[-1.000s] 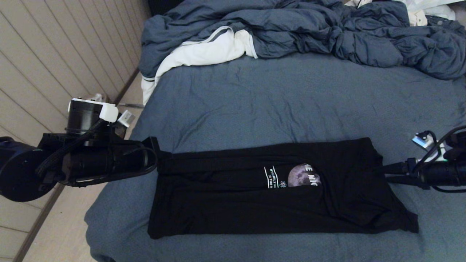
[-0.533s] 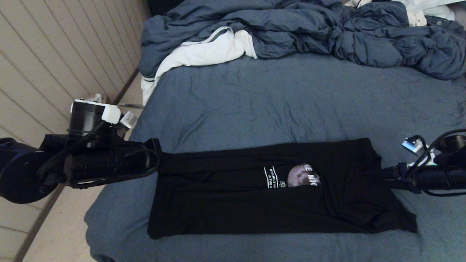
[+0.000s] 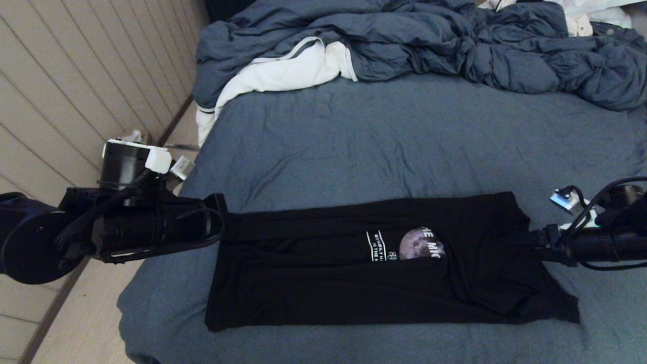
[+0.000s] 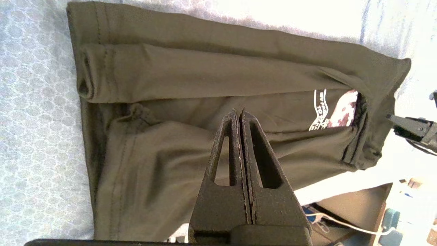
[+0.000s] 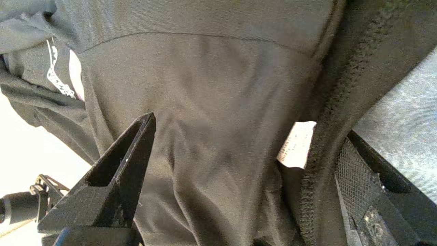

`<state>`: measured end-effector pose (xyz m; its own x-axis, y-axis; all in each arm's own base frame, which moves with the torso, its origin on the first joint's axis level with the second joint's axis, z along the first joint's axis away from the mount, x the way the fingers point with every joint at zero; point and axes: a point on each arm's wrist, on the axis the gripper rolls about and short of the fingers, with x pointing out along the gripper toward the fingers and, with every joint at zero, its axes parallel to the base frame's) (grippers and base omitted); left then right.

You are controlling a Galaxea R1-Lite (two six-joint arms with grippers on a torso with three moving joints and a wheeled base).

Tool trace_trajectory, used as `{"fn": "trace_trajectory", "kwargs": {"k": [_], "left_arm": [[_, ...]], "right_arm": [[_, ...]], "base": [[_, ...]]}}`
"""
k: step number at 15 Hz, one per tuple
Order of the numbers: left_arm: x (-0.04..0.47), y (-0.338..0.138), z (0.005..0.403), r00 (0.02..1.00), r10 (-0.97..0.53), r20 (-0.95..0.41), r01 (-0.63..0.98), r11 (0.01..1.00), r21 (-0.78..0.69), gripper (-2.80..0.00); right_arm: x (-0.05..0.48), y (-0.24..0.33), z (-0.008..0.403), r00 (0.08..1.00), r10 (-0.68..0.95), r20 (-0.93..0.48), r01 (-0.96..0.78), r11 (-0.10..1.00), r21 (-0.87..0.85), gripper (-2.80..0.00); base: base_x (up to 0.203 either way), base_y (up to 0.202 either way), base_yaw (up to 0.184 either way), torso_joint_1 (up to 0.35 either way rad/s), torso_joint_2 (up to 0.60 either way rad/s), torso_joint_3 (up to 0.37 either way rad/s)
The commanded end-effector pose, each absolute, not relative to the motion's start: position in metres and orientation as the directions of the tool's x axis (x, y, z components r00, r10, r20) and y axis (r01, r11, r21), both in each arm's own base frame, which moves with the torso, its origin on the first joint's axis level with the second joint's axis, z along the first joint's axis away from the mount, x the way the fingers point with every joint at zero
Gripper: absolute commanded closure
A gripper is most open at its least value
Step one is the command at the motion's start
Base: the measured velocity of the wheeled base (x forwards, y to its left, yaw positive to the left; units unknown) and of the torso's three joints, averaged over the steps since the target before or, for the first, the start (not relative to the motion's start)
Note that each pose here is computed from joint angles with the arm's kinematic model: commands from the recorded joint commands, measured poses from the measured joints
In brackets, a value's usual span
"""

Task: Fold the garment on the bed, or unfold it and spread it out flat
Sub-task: Fold the black T-shirt

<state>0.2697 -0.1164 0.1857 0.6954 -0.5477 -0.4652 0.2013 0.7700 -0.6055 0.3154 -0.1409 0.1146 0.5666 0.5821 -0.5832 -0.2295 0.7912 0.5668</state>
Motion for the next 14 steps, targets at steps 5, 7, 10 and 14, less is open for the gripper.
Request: {"fn": "trace_trajectory", "kwargs": {"k": [5, 7, 10, 14], "left_arm": [[0.269, -0.1159, 0.1879, 0.699, -0.55, -0.458, 0.203, 0.766, -0.61, 0.0], [0.2695, -0.1161, 0.1871, 0.698, -0.549, -0.46, 0.202, 0.767, -0.61, 0.0], [0.2693, -0.116, 0.1877, 0.699, -0.55, -0.457, 0.204, 0.766, -0.61, 0.0], [0.2697, -0.1164, 0.1868, 0.697, -0.55, -0.46, 0.202, 0.766, -0.61, 0.0]], "right_arm": [[0.3142, -0.1429, 0.1175, 0.576, 0.596, -0.56, -0.26, 0.783, 0.565, -2.8], [0.3142, -0.1423, 0.1146, 0.57, 0.599, -0.563, -0.26, 0.781, 0.568, 0.0], [0.3137, -0.1427, 0.114, 0.572, 0.597, -0.563, -0.263, 0.783, 0.564, 0.0], [0.3142, -0.1439, 0.1133, 0.575, 0.597, -0.56, -0.269, 0.784, 0.559, 0.0]], "base": [[0.0, 0.0, 0.0, 0.0, 0.0, 0.0], [0.0, 0.0, 0.0, 0.0, 0.0, 0.0], [0.0, 0.0, 0.0, 0.0, 0.0, 0.0], [0.0, 0.0, 0.0, 0.0, 0.0, 0.0]]}}
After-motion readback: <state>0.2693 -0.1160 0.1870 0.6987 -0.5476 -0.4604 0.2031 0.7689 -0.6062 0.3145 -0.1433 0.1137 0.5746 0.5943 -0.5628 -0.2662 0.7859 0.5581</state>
